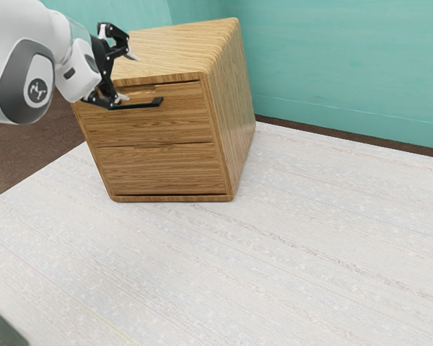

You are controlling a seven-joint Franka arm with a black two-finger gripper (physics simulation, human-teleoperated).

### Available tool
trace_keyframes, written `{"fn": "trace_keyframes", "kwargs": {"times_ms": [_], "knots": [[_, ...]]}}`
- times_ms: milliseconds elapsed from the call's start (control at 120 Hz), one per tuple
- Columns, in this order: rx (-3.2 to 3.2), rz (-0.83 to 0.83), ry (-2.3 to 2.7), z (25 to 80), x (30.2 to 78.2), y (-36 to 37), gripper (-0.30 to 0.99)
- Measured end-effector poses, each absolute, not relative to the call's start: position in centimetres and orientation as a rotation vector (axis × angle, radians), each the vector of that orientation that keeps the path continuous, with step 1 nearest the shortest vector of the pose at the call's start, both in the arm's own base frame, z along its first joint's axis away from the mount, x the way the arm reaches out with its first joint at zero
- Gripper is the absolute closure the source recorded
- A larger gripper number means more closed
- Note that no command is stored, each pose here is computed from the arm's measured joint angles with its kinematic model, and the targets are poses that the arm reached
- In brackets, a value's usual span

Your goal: Pull the drawer handle with one arm to open the drawer

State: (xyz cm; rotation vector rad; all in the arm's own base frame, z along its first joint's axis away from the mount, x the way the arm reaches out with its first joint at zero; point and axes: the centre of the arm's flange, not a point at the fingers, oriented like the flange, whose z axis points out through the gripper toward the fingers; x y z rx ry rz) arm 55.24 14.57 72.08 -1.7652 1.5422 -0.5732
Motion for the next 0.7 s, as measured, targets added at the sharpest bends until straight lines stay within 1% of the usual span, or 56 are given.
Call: {"fn": "trace_keyframes", "kwargs": {"times_ms": [283,467,700], "knots": [[-1.803,-0.563,1.501,71.8,54.9,16.7,0.13],[-1.814,-0.562,1.517,70.5,57.0,16.7,0.12],[-1.795,-0.583,1.525,71.1,57.8,15.7,0.12]]}}
